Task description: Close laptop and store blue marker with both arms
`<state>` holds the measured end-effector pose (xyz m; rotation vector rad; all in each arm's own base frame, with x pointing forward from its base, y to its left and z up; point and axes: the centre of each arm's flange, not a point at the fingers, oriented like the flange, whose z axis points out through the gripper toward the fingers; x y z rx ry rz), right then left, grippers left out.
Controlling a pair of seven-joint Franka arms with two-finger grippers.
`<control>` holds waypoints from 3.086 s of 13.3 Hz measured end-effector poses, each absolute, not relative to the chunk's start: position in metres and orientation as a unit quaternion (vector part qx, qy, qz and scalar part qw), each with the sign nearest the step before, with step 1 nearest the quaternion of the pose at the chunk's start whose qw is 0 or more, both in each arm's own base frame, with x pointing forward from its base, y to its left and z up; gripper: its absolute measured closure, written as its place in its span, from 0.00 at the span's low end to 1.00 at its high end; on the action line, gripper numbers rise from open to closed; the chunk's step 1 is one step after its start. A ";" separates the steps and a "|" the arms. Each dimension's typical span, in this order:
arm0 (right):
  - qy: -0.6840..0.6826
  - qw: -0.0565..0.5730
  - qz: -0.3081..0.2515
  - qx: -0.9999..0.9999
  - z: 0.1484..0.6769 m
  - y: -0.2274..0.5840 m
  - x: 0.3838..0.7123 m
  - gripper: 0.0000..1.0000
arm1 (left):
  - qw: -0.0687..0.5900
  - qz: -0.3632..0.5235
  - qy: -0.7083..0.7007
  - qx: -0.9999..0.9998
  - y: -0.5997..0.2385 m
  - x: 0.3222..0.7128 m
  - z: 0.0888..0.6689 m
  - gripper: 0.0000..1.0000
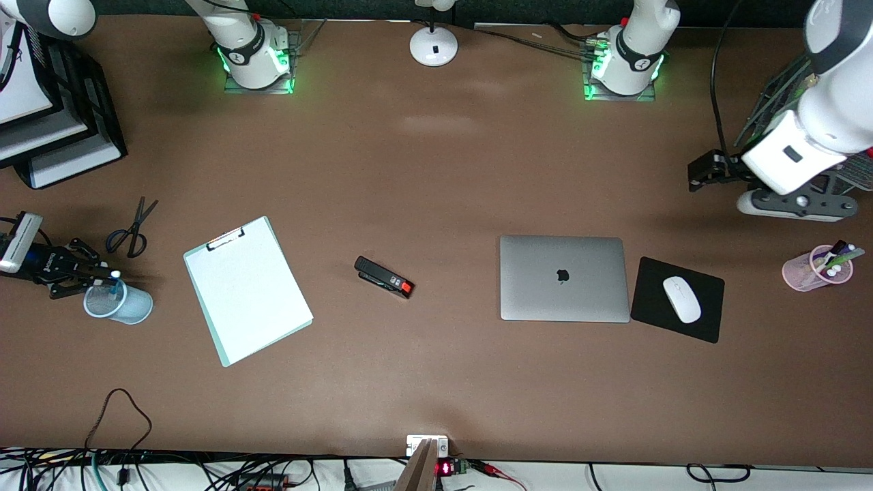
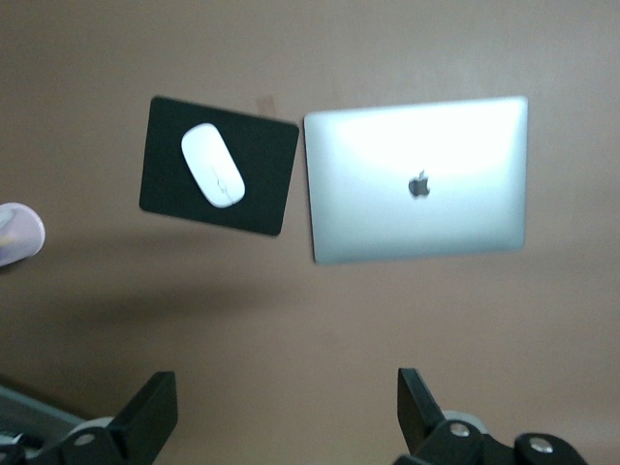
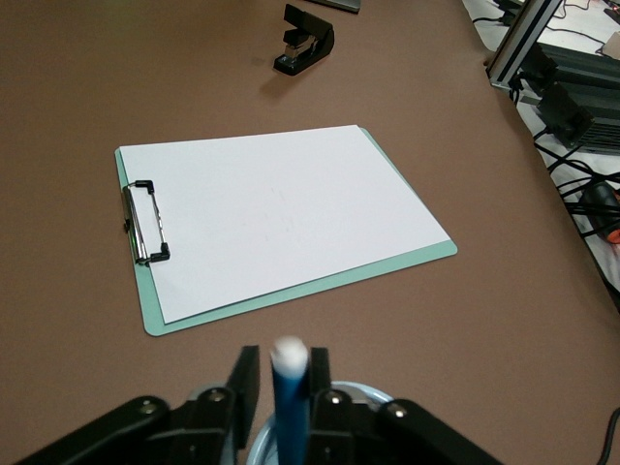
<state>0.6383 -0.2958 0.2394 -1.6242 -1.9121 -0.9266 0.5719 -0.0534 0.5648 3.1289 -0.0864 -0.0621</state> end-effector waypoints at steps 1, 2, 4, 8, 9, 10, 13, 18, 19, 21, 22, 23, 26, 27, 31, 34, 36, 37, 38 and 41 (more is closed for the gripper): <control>-0.685 0.237 -0.334 -0.602 0.240 -0.296 0.638 0.58 | 0.007 -0.007 -0.024 1.000 -0.050 0.568 0.559 0.00; -0.675 0.240 -0.331 -0.614 0.243 -0.298 0.638 0.47 | 0.007 -0.003 -0.021 1.000 -0.047 0.564 0.553 0.00; -0.660 0.244 -0.327 -0.632 0.254 -0.301 0.640 0.25 | 0.006 -0.001 -0.014 1.000 -0.039 0.559 0.550 0.00; -0.599 0.262 -0.293 -0.698 0.308 -0.291 0.646 0.00 | 0.006 0.001 -0.009 1.000 -0.033 0.557 0.551 0.00; -0.583 0.265 -0.275 -0.717 0.326 -0.280 0.648 0.00 | 0.006 0.001 -0.010 1.000 -0.034 0.557 0.551 0.00; -0.566 0.268 -0.253 -0.738 0.345 -0.267 0.650 0.00 | 0.006 0.001 -0.010 1.000 -0.034 0.557 0.551 0.00; -0.508 0.266 -0.167 -0.802 0.388 -0.222 0.652 0.00 | 0.006 0.000 -0.010 1.000 -0.034 0.557 0.552 0.00; -0.349 0.227 -0.021 -0.909 0.427 -0.149 0.645 0.00 | 0.007 0.005 -0.011 1.000 -0.035 0.558 0.557 0.00; -0.310 0.209 0.002 -0.927 0.439 -0.128 0.645 0.00 | 0.007 0.005 -0.011 1.000 -0.036 0.558 0.557 0.00; -0.246 0.177 0.034 -0.952 0.460 -0.087 0.641 0.00 | 0.007 0.005 -0.012 1.000 -0.037 0.558 0.557 0.00; -0.219 0.169 0.046 -0.960 0.466 -0.072 0.637 0.00 | 0.007 0.005 -0.013 1.000 -0.037 0.558 0.557 0.00; -0.194 0.166 0.056 -0.965 0.467 -0.063 0.632 0.00 | 0.007 0.005 -0.013 1.000 -0.037 0.558 0.557 0.00; -0.109 0.124 0.087 -0.982 0.474 -0.041 0.618 0.00 | 0.007 0.006 -0.013 1.000 -0.038 0.558 0.557 0.00; -0.081 0.102 0.093 -0.987 0.483 -0.030 0.613 0.00 | 0.007 0.005 -0.013 1.000 -0.038 0.558 0.557 0.00; -0.031 0.021 0.084 -0.996 0.543 -0.006 0.584 0.00 | 0.007 0.004 -0.013 1.000 -0.038 0.558 0.557 0.00; -0.001 0.004 0.069 -0.998 0.587 -0.041 0.561 0.00 | 0.007 0.003 -0.013 1.000 -0.038 0.558 0.557 0.00; 0.016 0.005 0.064 -0.998 0.599 -0.060 0.555 0.00 | 0.007 0.003 -0.013 1.000 -0.038 0.558 0.557 0.00; 0.019 0.004 0.056 -0.998 0.599 -0.063 0.557 0.00 | 0.006 0.003 -0.013 1.000 -0.038 0.557 0.557 0.00; 0.018 0.003 0.049 -0.999 0.599 -0.062 0.558 0.00 | 0.006 0.003 -0.013 1.000 -0.038 0.557 0.557 0.00; 0.015 0.005 0.046 -0.999 0.598 -0.059 0.552 0.00 | 0.006 0.002 -0.013 1.000 -0.038 0.557 0.557 0.00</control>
